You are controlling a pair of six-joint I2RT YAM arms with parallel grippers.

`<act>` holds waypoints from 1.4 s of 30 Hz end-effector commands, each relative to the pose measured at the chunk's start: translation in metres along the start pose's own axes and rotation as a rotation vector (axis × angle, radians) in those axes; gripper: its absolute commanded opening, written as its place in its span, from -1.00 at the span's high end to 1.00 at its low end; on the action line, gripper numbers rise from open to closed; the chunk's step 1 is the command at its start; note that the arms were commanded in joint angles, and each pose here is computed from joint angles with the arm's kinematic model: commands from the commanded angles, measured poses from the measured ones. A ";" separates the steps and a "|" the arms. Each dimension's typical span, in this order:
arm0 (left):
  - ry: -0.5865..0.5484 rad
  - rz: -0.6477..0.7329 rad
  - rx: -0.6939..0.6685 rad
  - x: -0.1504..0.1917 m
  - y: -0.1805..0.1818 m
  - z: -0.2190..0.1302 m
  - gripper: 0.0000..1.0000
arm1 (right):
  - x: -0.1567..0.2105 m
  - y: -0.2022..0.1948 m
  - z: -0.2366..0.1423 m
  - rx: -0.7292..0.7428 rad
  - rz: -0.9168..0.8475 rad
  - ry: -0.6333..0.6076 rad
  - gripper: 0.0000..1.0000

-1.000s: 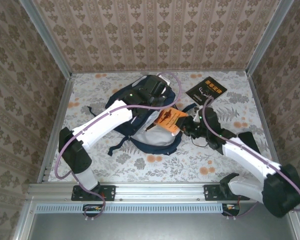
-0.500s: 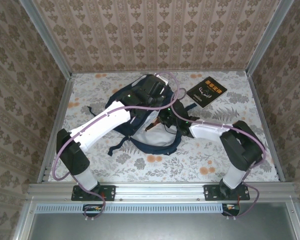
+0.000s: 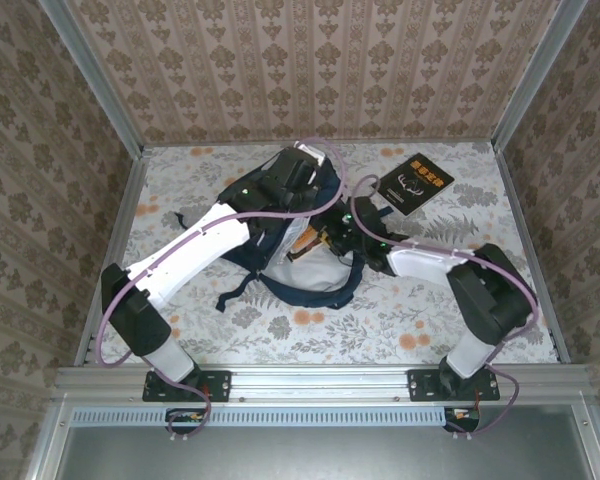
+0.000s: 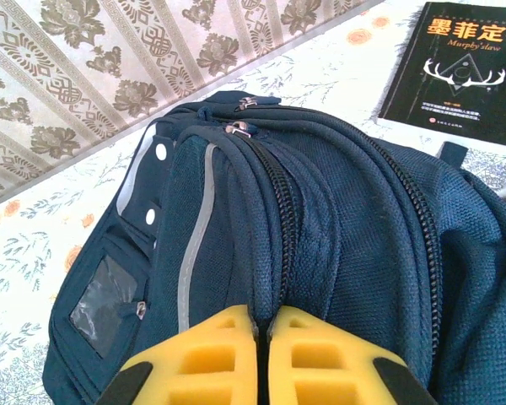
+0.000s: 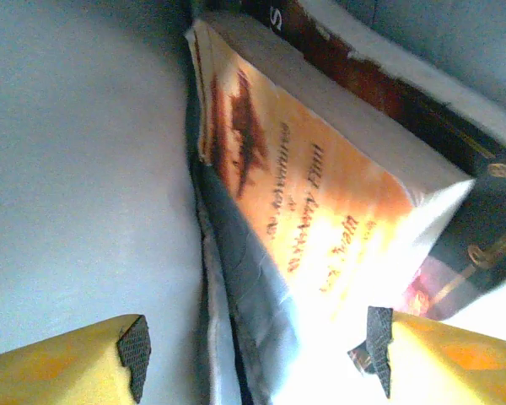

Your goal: Pack books, pencil case, and school supplies into a backpack

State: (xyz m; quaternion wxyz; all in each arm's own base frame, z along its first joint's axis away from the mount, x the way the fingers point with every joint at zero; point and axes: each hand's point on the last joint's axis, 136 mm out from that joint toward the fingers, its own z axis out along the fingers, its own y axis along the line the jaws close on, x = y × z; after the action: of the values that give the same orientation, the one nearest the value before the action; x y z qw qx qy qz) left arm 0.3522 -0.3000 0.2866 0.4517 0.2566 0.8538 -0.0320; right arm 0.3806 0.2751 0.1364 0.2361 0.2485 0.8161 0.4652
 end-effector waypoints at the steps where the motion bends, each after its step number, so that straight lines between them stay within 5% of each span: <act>1: -0.170 -0.064 -0.025 -0.043 0.023 -0.031 0.85 | 0.001 0.010 -0.032 -0.048 -0.052 0.053 -0.40; 7: -0.108 -0.007 0.002 -0.019 0.022 -0.023 0.86 | -0.027 -0.006 -0.093 0.078 -0.168 -0.071 -0.24; 14: -0.023 0.076 0.191 0.021 0.000 -0.038 0.86 | -0.106 -0.021 -0.132 0.327 -0.269 -0.221 -0.26; 18: 0.019 0.049 0.280 0.043 -0.014 -0.043 0.57 | -0.145 -0.034 -0.113 0.441 -0.277 -0.213 -0.31; 21: 0.052 -0.039 0.259 0.054 -0.010 -0.041 -0.17 | -0.171 -0.045 -0.092 0.504 -0.258 -0.215 -0.36; 24: 0.072 -0.110 0.224 0.062 -0.002 -0.038 -0.48 | -0.196 -0.052 -0.070 0.545 -0.246 -0.223 -0.50; 31: 0.128 -0.297 0.065 0.088 0.034 -0.029 -0.72 | -0.235 -0.084 -0.022 0.632 -0.215 -0.198 -0.76; 42: 0.152 -0.430 -0.060 0.113 0.075 -0.026 -0.93 | -0.261 -0.129 0.020 0.662 -0.156 -0.139 -0.79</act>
State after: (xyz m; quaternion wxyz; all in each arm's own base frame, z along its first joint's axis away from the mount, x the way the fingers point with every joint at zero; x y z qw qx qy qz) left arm 0.3176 -0.1928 0.2256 0.3743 0.0861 0.9192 -0.0876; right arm 0.5680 0.0715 0.0661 0.2542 0.2786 0.9154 0.1407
